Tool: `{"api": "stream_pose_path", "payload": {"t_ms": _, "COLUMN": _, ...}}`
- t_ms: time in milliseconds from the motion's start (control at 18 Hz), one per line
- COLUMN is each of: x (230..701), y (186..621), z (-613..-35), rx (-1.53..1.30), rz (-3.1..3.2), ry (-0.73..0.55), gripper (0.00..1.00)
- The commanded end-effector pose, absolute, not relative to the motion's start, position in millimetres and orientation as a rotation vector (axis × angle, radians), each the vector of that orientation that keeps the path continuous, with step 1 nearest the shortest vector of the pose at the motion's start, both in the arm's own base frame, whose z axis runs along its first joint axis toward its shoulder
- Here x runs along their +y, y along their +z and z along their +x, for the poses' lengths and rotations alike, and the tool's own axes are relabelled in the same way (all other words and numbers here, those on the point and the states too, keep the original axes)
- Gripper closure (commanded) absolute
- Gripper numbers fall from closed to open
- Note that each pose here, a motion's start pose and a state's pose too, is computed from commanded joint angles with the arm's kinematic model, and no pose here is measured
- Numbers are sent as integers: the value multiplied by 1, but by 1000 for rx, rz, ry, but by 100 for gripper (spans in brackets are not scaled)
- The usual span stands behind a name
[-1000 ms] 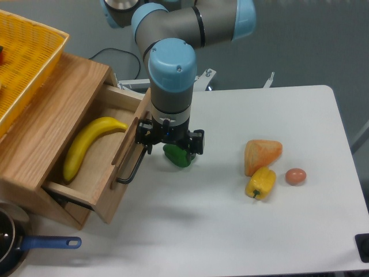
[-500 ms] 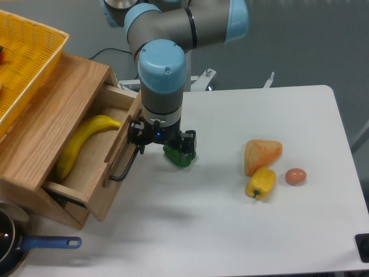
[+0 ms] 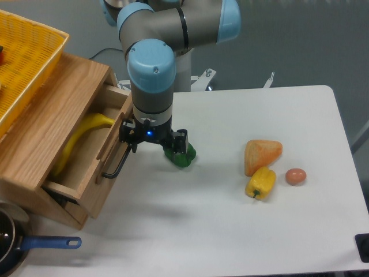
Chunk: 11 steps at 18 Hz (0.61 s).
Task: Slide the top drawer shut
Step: 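Push the drawer front with the gripper into the cabinet, then keep pushing the drawer front until flush with the cabinet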
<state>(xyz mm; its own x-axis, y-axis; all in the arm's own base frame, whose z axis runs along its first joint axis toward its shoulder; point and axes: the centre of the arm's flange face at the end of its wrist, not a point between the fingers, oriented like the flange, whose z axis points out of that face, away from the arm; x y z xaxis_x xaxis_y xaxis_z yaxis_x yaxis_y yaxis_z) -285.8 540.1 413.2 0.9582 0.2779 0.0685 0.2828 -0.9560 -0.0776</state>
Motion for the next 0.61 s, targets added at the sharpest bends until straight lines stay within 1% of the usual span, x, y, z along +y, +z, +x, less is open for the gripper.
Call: {"api": "stream_pose_path", "payload": {"t_ms": 611, "x": 545, "y": 416, "z": -272, "rx": -439, "rz": -3016, "ry": -89, "gripper": 0}}
